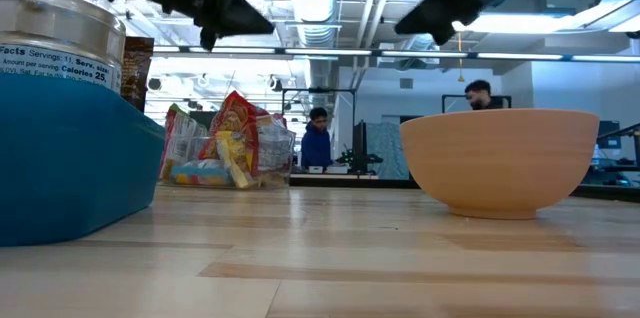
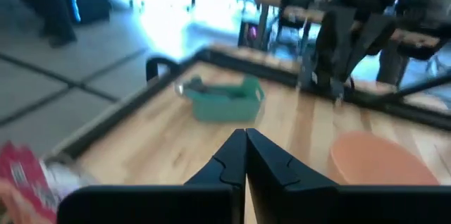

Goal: Pick & Place Food Item
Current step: Return to Home Position

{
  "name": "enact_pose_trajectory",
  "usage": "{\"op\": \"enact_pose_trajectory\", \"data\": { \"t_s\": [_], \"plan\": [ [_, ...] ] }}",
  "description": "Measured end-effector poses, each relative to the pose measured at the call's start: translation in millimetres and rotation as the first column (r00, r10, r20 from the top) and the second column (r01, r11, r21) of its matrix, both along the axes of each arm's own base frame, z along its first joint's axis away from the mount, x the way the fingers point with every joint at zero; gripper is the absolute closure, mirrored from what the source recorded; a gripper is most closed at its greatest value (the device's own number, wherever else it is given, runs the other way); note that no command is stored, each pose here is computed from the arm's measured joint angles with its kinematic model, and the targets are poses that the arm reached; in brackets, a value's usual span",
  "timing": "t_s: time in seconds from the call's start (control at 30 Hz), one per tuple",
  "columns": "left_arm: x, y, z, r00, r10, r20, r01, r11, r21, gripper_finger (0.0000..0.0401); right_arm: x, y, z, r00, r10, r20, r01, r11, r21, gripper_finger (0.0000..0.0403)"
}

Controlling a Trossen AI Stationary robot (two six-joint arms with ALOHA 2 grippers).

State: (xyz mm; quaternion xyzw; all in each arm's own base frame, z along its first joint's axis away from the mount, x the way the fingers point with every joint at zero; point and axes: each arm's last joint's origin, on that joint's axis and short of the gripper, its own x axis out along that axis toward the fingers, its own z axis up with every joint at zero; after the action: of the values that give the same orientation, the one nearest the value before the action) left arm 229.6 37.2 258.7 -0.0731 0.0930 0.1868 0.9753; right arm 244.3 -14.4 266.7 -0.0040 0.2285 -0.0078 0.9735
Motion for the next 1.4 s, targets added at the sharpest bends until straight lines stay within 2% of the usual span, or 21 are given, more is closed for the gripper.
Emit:
{"op": "enact_pose_trajectory", "data": {
  "t_s": [0.23, 0.4, 0.5, 0.7, 1.27, 1.4],
  "plan": [
    [-2.2, 0.2, 25.6, 0.975, 0.009, 0.224, -0.021, 0.998, 0.054, 0.0397, -8.4, -25.0, 24.7, 0.979, -0.067, 0.191, 0.051, 0.995, 0.088, 0.0401],
    [-9.5, -0.8, 38.5, 0.950, 0.005, 0.312, -0.026, 0.998, 0.064, 0.0393, -19.4, -27.8, 35.8, 0.964, -0.123, 0.235, 0.085, 0.983, 0.164, 0.0397],
    [-13.5, -1.3, 42.3, 0.941, 0.010, 0.337, -0.025, 0.999, 0.040, 0.0395, -22.7, -27.4, 34.6, 0.967, -0.145, 0.208, 0.100, 0.971, 0.215, 0.0397],
    [-29.8, -0.3, 55.2, 0.922, 0.019, 0.386, -0.044, 0.997, 0.055, 0.0397, -33.2, -25.5, 44.4, 0.960, -0.118, 0.254, 0.072, 0.980, 0.183, 0.0396],
    [-96.4, -9.6, 73.9, 0.924, 0.020, 0.382, -0.053, 0.996, 0.078, 0.0395, -110.9, -7.4, 77.9, 0.921, -0.075, 0.383, 0.027, 0.991, 0.128, 0.0396],
    [-109.6, -10.6, 76.3, 0.916, 0.054, 0.396, -0.090, 0.993, 0.073, 0.0395, -128.8, -3.9, 81.8, 0.908, -0.073, 0.413, 0.024, 0.992, 0.123, 0.0396]
  ]
}}
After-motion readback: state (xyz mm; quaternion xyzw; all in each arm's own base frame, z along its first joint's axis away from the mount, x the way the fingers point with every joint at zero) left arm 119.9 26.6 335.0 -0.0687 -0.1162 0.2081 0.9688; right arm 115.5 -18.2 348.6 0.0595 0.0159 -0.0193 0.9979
